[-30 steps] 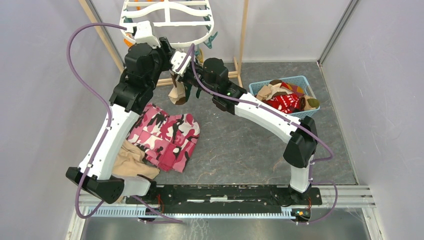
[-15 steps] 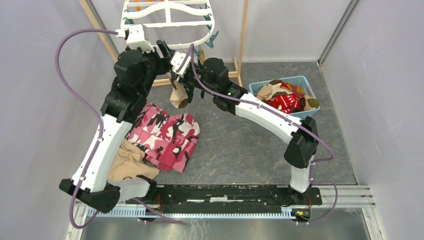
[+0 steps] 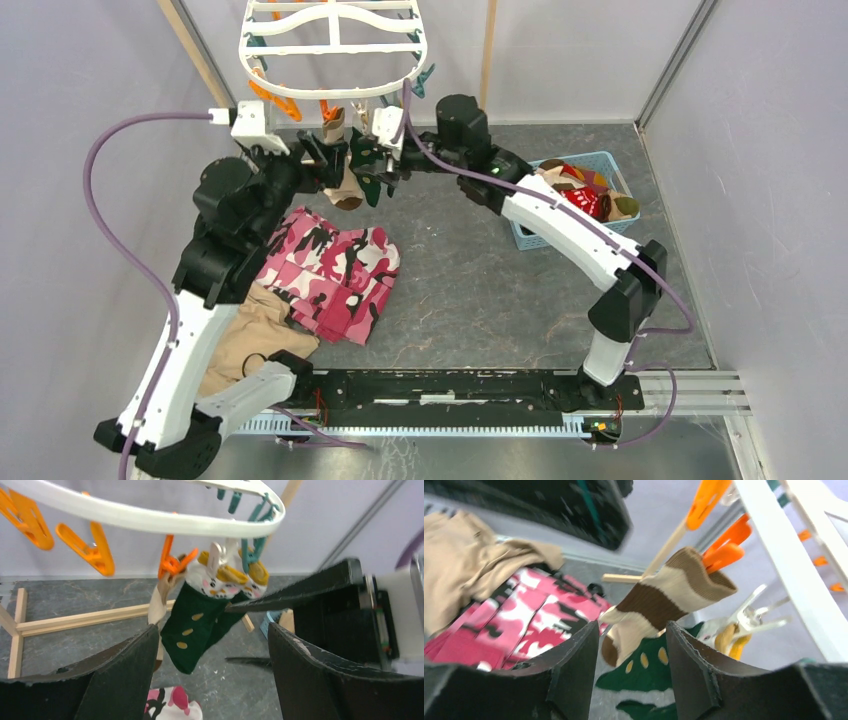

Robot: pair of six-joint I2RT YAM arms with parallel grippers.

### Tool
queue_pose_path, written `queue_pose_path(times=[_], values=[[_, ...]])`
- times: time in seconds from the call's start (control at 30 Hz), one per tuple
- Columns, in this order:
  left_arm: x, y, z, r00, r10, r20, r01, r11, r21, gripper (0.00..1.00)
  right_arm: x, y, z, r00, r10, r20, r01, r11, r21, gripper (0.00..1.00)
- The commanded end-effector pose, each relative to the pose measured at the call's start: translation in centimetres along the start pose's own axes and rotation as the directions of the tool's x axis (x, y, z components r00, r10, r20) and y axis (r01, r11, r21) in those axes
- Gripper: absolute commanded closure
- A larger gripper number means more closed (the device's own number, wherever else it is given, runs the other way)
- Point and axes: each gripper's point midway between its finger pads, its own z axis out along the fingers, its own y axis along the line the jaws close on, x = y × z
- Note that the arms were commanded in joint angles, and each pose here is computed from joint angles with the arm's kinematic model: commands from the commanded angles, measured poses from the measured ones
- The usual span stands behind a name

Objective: Clip the socks to the hanger
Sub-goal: Clamp the sock onto the hanger, then pick up the sock from the bin.

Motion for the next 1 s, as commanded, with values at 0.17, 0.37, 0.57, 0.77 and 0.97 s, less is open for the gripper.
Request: queue_pose_path(times=[0.17,0.37,0.57,0.77,0.97], values=[[2.6,-3.4,-5.4,0.994,0.083,0.077,-0.103,0.945,0.309,0.11,-2.3,3.1,-10.3,0.998,-0.066,0.018,0.068,0.935,-0.349,0.27],[9.8,-4.0,-6.8,0.999,0.010,0.051,-0.031,0.896,0.443,0.06,2.6,0.9,-18.5,0.992,-0.034,-0.120,0.005,0.971,-0.237,0.19],[16.5,-3.5,-7.3,0.995,-0.082,-0.060,0.101,0.874,0.474,0.03,9.5,-1.3,-26.6,0.979,0.081,-0.188,-0.072,0.996,0.055,0.17],[19.5,-0.8,-7.4,0.982,0.013,-0.187,0.053,0.937,0.346,0.02,16.9,-7.3,-33.9,0.880,0.437,-0.184,-0.363,0.871,0.331,0.19],[21.2,2.3,-6.2,0.967,0.053,-0.251,-0.005,0.982,0.187,0.01,24.5,-12.5,-36.8,0.757,0.608,-0.239,-0.383,0.709,0.591,0.27]])
